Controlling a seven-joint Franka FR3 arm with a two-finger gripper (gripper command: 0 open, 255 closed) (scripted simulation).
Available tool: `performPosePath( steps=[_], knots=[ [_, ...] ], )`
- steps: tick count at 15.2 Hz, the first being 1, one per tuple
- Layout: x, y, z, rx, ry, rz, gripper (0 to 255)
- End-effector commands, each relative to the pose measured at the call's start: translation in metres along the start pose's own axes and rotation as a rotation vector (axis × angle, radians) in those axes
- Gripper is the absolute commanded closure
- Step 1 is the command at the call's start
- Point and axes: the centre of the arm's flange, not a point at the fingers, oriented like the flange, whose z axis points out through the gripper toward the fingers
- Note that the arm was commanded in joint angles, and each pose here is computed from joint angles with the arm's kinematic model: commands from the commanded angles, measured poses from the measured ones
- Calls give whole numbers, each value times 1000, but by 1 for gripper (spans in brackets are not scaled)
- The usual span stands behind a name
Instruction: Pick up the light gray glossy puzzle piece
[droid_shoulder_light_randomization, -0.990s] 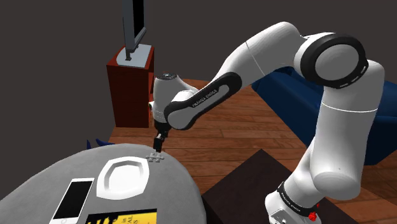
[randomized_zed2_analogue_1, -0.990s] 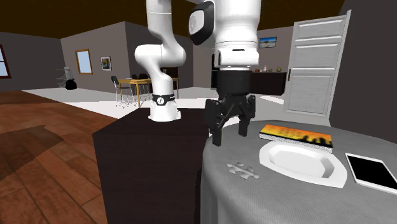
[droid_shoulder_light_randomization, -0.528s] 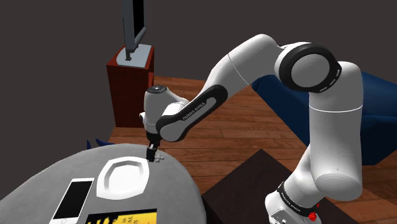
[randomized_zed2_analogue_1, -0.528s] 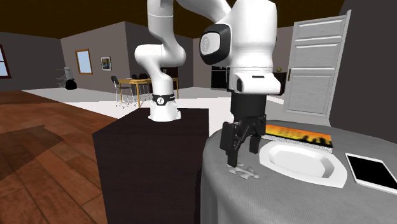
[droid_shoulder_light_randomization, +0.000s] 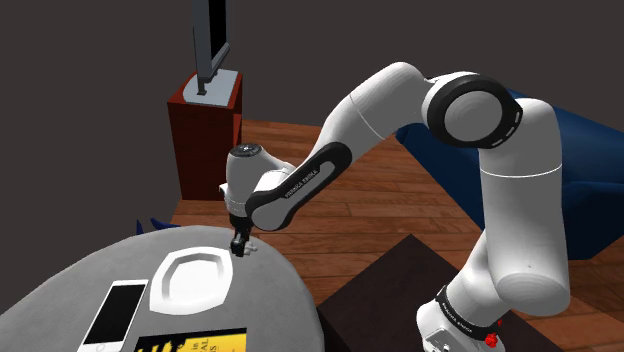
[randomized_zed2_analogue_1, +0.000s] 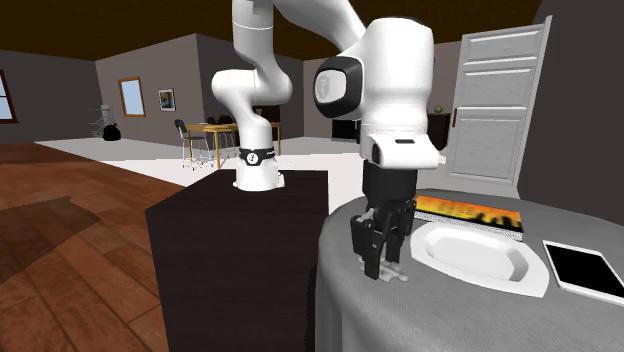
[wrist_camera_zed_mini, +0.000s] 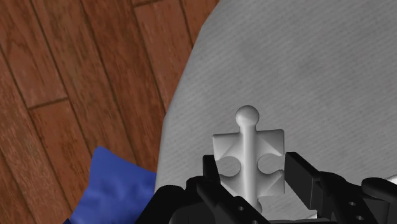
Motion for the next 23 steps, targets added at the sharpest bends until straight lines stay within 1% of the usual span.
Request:
performPosePath(
  steps=[1, 7, 22, 23],
  knots=[
    [0, 0, 1, 0, -2, 0, 255],
    [-1, 0, 1, 0, -2, 0, 255],
    [0, 1, -79, 0, -2, 0, 255],
    [0, 1, -79, 1, -2, 0, 255]
  ],
)
